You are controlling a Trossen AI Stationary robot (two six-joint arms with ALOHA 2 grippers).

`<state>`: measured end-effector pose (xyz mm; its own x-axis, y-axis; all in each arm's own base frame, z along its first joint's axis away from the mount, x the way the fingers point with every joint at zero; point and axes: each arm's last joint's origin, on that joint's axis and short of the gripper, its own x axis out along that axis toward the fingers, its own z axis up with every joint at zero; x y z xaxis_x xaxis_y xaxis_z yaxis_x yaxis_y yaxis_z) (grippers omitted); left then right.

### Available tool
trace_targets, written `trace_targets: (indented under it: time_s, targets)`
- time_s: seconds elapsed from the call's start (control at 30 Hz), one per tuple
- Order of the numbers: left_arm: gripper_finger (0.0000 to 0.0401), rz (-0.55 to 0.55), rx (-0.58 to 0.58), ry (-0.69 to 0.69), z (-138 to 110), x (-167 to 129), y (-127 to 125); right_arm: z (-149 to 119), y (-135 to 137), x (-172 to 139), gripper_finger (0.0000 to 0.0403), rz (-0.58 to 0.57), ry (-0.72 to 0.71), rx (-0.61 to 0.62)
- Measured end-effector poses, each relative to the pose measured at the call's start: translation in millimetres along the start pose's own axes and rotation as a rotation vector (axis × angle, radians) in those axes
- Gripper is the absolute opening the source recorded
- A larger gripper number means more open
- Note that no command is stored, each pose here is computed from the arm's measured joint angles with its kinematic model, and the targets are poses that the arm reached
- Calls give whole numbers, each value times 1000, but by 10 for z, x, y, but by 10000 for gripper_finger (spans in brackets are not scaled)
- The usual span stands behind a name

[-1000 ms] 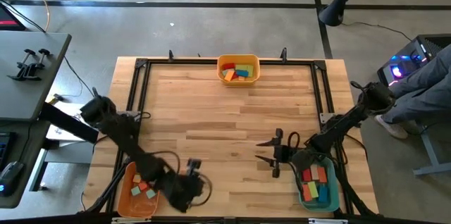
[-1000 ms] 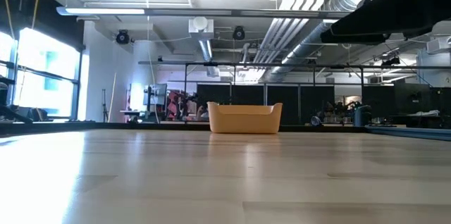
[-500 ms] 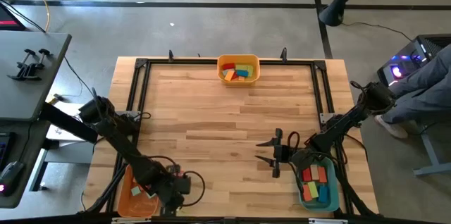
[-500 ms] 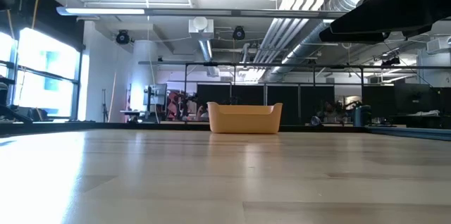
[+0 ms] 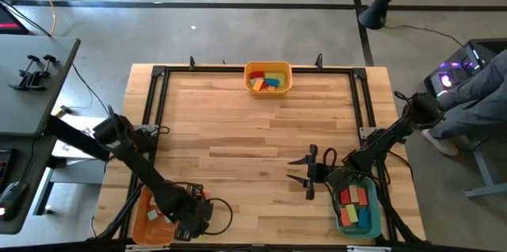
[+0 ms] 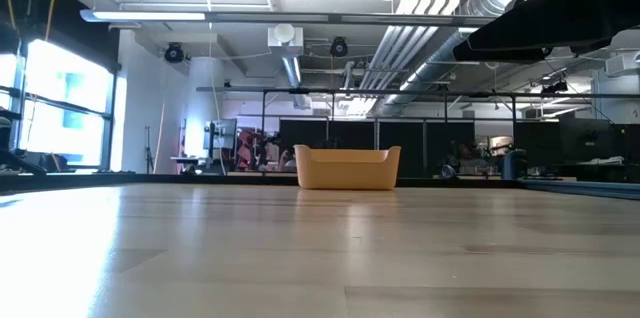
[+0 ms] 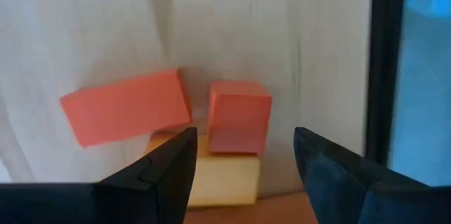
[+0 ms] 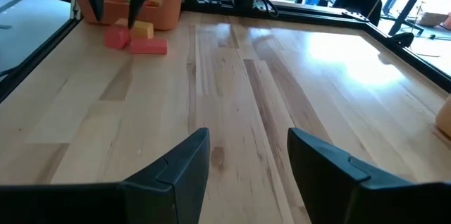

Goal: Sort blocks by size
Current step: Put the orange square block into the orange bin

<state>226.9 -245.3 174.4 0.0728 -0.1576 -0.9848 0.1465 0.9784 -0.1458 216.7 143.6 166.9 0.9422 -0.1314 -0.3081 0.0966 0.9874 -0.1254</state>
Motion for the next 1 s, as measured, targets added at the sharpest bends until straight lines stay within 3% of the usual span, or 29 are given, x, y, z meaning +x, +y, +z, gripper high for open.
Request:
trace_targets:
  time_s: [0.3, 0.63, 0.83, 1.0]
  targets:
    - [211, 78, 10, 36, 36, 226, 46, -1, 0, 0, 188, 0, 1, 4]
    - [110, 106, -22, 16, 115, 230, 146, -1, 0, 0, 188, 0, 1, 7]
    - [93, 164, -7, -150, 277, 218, 202, -1, 0, 0, 188, 0, 0, 11]
    - [93, 283, 52, -306, 422, 190, 281, -1, 2, 0, 188, 5, 1, 35]
